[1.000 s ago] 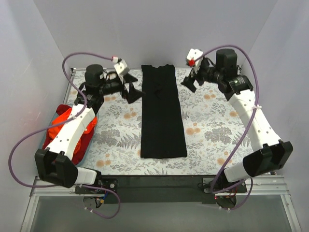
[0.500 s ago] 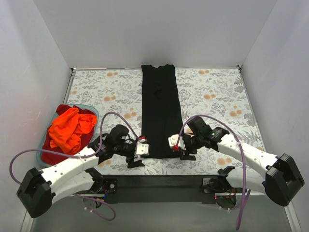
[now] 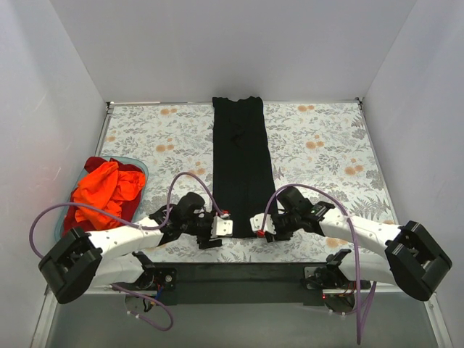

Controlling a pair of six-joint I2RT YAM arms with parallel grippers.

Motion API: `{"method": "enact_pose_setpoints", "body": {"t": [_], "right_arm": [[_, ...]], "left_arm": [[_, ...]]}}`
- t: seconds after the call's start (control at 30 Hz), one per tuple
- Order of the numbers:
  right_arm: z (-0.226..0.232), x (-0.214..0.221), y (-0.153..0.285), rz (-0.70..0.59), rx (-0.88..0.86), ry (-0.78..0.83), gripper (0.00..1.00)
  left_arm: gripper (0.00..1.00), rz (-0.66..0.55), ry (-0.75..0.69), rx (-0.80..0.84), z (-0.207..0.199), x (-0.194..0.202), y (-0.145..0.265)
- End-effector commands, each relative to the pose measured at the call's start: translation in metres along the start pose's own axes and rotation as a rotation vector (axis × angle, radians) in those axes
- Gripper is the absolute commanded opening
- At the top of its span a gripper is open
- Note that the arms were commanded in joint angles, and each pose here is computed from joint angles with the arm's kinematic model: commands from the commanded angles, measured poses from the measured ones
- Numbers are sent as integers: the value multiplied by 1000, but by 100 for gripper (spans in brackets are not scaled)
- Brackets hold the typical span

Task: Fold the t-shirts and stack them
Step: Fold the tshirt

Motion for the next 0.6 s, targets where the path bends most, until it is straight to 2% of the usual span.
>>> {"method": "enact_pose_setpoints", "body": {"t": [0.0,0.07,0.13,0.3,0.4,0.43,0.5,0.53,0.57], "right_arm": [[-2,6,-7,15,14,25,46],[-3,11,-10,35,21,16,45],[-3,15,-12,56,20,4,39],[0,21,-15,79,13,-9,31],[1,26,-16,96,16,-11,22],[2,26,-17,100,13,-12,13],[2,28,-17,104,20,-25,3],[2,26,-16,100,24,-25,1],[2,24,-16,96,27,-23,1]], "left_arm": [[61,-17,-51,-35,9,-5,-3],[60,11,-39,-29,10,1,-7],[55,36,-38,-30,9,8,-10],[47,113,-34,-28,7,26,-14],[35,159,-23,-15,6,36,-19],[26,162,-27,-12,6,36,-19],[18,158,-32,-2,6,36,-20],[13,155,-30,-3,6,35,-20],[4,145,-35,-10,10,31,-21]]}}
Point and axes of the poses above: each gripper's point midway between its finger pads, its own y axis back along the fingers, its own z axis along the line the jaws close on, x = y × z, the point moved 6 cm from there along y, back along the fingers, and after that the axes turned 7 degrees about -y, right-handed, at the moved point
